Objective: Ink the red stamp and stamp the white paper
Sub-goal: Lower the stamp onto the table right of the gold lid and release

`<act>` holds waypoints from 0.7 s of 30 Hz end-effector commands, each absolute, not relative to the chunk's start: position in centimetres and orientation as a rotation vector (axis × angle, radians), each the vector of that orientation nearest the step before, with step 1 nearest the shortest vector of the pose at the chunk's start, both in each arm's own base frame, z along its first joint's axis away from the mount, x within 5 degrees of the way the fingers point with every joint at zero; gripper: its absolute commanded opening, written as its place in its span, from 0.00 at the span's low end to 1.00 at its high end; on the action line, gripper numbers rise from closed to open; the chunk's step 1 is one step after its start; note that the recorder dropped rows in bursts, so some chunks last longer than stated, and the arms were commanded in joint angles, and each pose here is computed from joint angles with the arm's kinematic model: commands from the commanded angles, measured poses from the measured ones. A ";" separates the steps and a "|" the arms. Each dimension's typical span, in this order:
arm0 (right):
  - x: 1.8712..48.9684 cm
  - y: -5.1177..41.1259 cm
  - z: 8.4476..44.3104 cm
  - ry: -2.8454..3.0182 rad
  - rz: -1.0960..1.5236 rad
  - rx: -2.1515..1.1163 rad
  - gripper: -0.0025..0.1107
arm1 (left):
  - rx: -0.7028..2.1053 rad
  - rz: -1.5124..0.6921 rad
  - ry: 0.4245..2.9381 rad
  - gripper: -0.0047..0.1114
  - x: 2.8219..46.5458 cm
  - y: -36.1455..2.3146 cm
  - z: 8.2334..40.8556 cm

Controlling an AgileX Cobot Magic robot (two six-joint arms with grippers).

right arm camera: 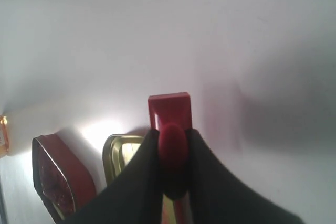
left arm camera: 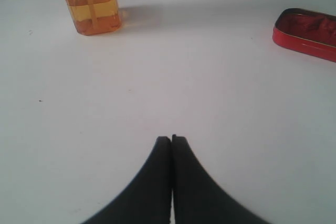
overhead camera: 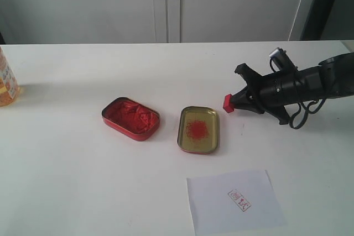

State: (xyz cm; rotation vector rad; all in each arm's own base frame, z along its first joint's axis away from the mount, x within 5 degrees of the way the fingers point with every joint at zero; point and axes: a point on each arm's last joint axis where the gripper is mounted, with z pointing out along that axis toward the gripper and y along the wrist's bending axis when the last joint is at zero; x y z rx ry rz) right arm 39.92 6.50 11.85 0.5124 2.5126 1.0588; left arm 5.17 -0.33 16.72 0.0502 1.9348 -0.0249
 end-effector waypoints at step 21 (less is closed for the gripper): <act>39.8 5.3 11.3 2.566 0.935 0.673 0.37 | 0.047 -0.026 1.932 0.04 5.2 -0.3 16.6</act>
